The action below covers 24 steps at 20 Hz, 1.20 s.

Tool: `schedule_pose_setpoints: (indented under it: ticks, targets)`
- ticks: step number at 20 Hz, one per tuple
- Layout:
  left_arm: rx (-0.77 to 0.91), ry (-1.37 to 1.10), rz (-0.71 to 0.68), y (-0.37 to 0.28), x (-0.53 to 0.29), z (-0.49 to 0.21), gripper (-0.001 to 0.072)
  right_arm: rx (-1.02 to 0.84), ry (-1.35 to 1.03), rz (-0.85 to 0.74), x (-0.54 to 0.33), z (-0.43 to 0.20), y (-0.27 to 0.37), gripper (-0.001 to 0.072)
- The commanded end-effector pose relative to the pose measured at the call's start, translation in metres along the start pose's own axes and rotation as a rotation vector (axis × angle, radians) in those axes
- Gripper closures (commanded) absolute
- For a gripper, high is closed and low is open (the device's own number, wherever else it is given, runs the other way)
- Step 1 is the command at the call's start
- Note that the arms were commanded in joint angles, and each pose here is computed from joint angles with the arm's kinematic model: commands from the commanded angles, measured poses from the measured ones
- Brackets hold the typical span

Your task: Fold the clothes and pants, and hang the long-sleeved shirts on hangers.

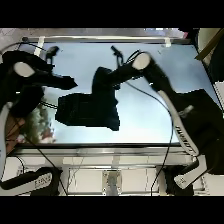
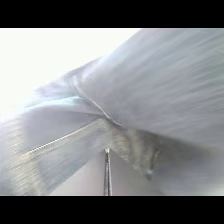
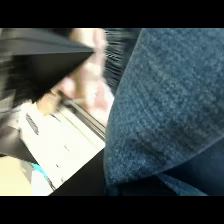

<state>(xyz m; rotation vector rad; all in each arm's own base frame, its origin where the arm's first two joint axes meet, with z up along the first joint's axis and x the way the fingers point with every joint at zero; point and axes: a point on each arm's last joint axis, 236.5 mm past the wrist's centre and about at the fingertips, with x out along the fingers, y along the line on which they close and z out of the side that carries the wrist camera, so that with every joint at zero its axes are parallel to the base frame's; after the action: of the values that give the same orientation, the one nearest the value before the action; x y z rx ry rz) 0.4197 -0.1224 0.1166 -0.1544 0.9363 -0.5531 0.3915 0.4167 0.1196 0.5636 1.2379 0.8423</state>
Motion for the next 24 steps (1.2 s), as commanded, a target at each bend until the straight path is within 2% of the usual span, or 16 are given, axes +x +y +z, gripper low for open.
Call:
schedule_pose_setpoints:
  ticks: [1, 2, 6, 8, 10, 14, 16, 17, 20, 24]
  targets:
    - [-0.019, -0.105, 0.090, 0.020, -0.078, 0.006, 0.0674, -0.009, -0.158, 0.157, 0.077, 0.013, 0.056, 0.0462]
    - [-0.019, -0.126, 0.122, 0.026, -0.092, 0.006, 0.0673, -0.010, -0.195, 0.190, 0.087, 0.016, 0.070, 0.0311]
    - [-0.042, -0.164, 0.216, 0.049, -0.123, 0.003, 0.0674, -0.121, -0.273, 0.234, 0.085, 0.027, 0.100, 0.0303]
    - [-0.050, -0.166, 0.224, 0.053, -0.125, 0.003, 0.0673, -0.187, -0.239, 0.173, 0.064, 0.040, 0.079, 0.0302]
    - [-0.050, -0.167, 0.223, 0.053, -0.125, 0.003, 0.0674, -0.206, -0.111, 0.011, 0.029, 0.041, 0.012, 0.0303]
    - [-0.050, -0.168, 0.223, 0.053, -0.125, 0.003, 0.0674, -0.096, 0.183, -0.358, -0.047, 0.008, -0.145, 0.0303]
    - [-0.050, -0.167, 0.223, 0.053, -0.125, 0.003, 0.0674, -0.038, 0.217, -0.459, -0.056, -0.001, -0.204, 0.0289]
    - [-0.050, -0.167, 0.223, 0.053, -0.125, 0.003, 0.0674, 0.003, 0.189, -0.455, -0.050, -0.001, -0.222, 0.0203]
    - [-0.051, -0.167, 0.223, 0.053, -0.125, 0.003, 0.0673, 0.172, 0.044, -0.311, -0.018, 0.010, -0.242, 0.0029]
    - [-0.073, -0.170, 0.221, 0.053, -0.125, 0.003, 0.0674, 0.252, 0.072, -0.161, 0.015, 0.000, -0.245, 0.0029]
